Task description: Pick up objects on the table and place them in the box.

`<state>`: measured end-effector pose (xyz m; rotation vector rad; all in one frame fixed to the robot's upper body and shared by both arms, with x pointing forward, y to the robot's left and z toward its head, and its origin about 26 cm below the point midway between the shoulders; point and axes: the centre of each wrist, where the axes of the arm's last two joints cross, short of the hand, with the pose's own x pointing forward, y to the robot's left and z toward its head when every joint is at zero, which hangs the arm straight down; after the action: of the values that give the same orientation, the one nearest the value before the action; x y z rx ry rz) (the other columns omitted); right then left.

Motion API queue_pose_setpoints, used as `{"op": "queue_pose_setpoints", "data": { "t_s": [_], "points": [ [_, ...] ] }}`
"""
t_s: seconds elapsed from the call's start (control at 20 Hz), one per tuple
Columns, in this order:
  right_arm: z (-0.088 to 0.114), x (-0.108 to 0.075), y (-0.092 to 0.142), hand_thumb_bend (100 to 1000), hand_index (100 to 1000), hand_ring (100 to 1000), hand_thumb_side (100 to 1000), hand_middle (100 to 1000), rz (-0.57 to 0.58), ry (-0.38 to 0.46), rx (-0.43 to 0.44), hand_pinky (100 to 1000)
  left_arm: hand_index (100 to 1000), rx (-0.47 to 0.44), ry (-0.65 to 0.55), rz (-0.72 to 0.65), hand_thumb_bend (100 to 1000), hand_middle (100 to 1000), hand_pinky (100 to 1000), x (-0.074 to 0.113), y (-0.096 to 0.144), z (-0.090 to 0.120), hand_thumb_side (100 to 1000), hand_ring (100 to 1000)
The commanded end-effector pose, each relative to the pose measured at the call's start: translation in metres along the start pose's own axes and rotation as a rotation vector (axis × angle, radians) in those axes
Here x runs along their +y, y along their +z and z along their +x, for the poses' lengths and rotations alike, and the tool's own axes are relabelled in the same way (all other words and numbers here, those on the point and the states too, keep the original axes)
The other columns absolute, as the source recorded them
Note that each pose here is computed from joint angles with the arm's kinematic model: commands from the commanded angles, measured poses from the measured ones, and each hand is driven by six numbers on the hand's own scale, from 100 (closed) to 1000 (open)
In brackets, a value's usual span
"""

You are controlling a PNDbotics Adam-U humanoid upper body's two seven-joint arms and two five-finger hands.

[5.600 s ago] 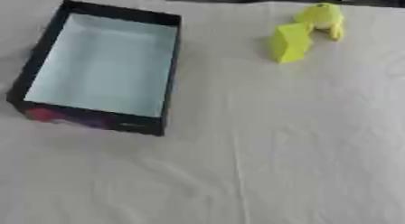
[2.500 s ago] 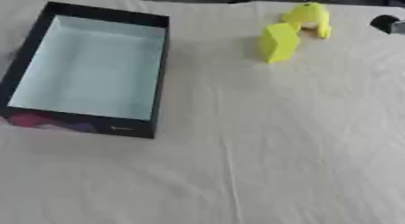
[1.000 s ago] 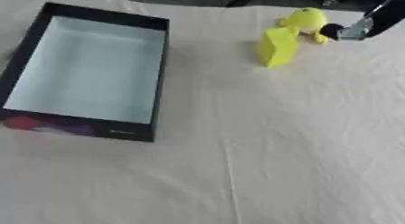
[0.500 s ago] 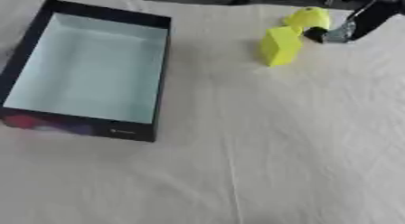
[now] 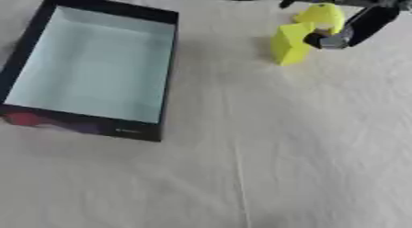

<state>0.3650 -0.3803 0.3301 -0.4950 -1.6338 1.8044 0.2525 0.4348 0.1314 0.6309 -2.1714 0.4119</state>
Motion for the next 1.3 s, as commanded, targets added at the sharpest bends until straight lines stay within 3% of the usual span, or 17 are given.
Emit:
{"op": "queue_pose_setpoints", "data": {
  "t_s": [0.05, 0.8, 1.3],
  "points": [
    [0.000, -0.008, 0.006, 192, 921, 1000, 304, 1000, 0.034, 0.045, 0.007, 1000, 737, -0.033, -0.006, -0.010, 225, 710, 647, 0.001, -0.006, 0.007, 565, 562],
    [-0.012, 0.000, 0.009, 273, 925, 1000, 350, 1000, 0.023, 0.066, 0.078, 1000, 737, -0.032, -0.002, -0.009, 209, 712, 651, 0.000, -0.004, 0.005, 574, 560],
    [-0.016, 0.006, 0.018, 356, 914, 1000, 307, 1000, -0.012, 0.072, 0.142, 1000, 730, -0.031, 0.002, -0.010, 198, 711, 652, -0.002, -0.003, 0.003, 569, 558]
  ]
}}
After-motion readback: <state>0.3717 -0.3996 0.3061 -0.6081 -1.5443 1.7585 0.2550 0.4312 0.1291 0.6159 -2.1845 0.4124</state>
